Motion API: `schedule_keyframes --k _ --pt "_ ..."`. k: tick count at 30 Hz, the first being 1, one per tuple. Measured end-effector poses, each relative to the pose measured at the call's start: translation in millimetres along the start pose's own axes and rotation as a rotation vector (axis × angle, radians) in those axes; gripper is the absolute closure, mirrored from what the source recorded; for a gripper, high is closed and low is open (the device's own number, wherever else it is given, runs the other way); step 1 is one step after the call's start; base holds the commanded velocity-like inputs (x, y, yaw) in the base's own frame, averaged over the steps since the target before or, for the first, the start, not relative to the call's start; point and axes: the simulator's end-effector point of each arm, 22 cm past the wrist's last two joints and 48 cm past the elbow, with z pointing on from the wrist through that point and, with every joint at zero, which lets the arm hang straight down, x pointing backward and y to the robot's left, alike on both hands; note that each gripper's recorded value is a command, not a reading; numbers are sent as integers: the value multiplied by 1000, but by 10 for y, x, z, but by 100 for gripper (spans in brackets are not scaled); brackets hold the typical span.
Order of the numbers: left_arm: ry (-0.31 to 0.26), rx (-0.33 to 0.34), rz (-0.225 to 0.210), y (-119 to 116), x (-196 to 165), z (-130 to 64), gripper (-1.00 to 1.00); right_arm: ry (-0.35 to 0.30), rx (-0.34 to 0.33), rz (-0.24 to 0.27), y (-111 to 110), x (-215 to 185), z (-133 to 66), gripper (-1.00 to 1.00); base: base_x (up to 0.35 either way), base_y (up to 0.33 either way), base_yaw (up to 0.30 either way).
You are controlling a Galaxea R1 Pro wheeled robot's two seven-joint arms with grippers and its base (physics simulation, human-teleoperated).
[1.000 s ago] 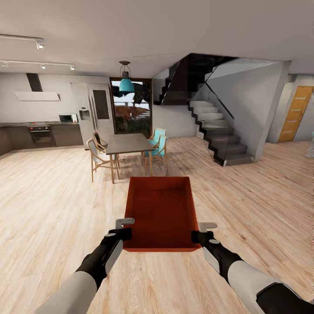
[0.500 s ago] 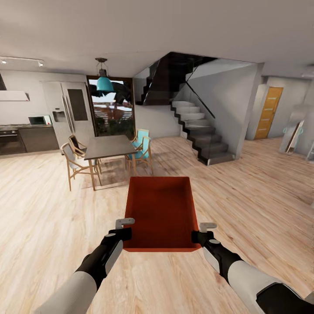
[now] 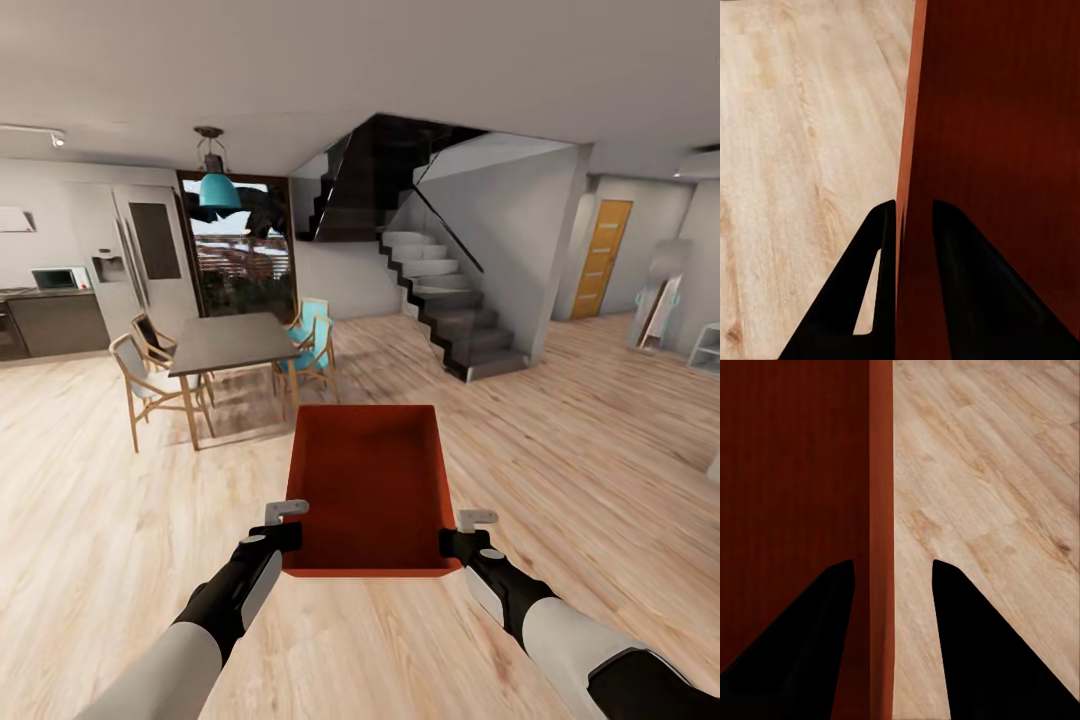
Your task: Move the two storage containers from the living room to the garage. In the garage, place one container on the floor and stack the other container on top of it (either order is fine).
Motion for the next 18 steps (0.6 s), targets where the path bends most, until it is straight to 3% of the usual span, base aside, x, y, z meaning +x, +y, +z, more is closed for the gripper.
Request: schedule_keyframes --k 18 --pt "0 0 0 0 0 0 100 0 0 0 0 2 0 100 322 0 0"
